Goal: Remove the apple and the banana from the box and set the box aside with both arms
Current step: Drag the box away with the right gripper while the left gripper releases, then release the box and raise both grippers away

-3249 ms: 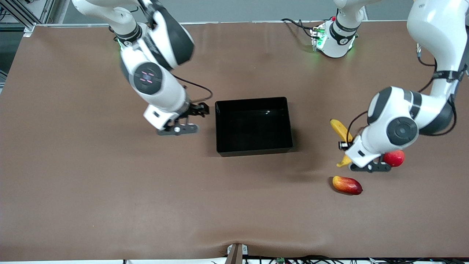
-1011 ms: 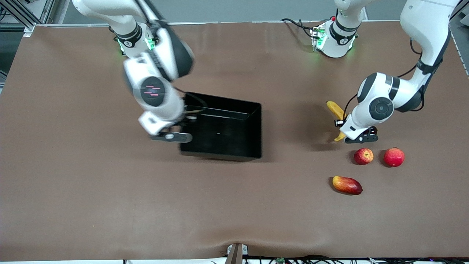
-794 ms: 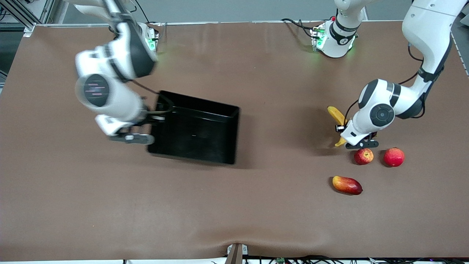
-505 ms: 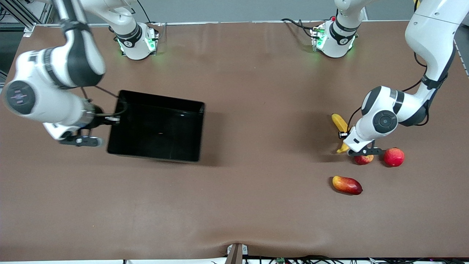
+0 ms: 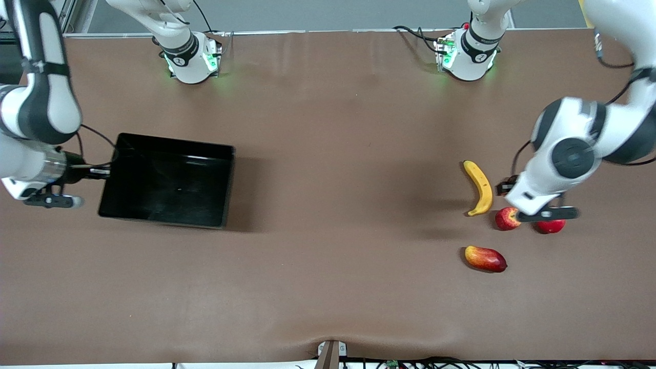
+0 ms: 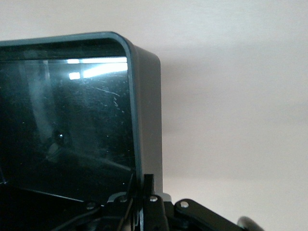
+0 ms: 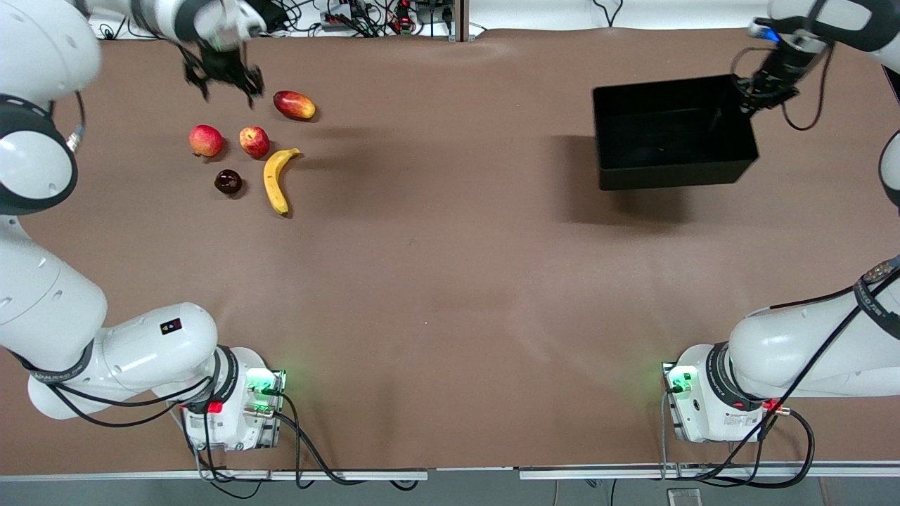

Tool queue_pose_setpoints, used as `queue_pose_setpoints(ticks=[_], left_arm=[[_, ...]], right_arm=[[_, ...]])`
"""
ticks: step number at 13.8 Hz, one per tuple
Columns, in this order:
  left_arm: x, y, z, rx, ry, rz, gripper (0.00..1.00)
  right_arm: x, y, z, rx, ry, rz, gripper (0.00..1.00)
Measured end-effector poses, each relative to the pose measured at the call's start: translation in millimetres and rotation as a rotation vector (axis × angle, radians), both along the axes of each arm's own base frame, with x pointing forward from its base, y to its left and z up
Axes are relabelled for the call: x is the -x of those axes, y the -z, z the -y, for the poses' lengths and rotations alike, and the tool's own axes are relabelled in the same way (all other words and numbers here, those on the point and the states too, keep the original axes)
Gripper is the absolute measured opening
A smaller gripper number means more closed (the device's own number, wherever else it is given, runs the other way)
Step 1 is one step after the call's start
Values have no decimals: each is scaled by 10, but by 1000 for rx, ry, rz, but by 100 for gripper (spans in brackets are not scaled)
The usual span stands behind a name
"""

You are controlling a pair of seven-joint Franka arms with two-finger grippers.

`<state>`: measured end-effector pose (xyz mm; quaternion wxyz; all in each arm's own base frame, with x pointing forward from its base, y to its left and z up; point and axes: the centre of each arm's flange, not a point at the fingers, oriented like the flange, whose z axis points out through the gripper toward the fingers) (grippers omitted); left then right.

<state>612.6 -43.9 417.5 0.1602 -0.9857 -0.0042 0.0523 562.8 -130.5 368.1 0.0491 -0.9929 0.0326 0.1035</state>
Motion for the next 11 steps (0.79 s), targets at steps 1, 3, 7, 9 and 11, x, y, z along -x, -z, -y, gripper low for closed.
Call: queue_pose_setpoints(ticks=[1, 3, 7, 9, 11], left_arm=[[-50, -325, -73, -5, 12, 4, 100], [-129, -878, -226, 26, -9, 36, 100], [-143, -1620, -857, 99, -44, 130, 100], [-46, -1873, -990, 107, 11, 146, 100], [59, -2091, -959, 100, 97, 152, 100]], right_arm=[[51, 124, 266, -8, -11, 10, 6], [142, 374, 714, -21, -23, 21, 6], [297, 798, 1131, -27, 4, 18, 6], [371, 961, 1140, -22, 8, 25, 6], [386, 1011, 1099, -27, 2, 18, 22]])
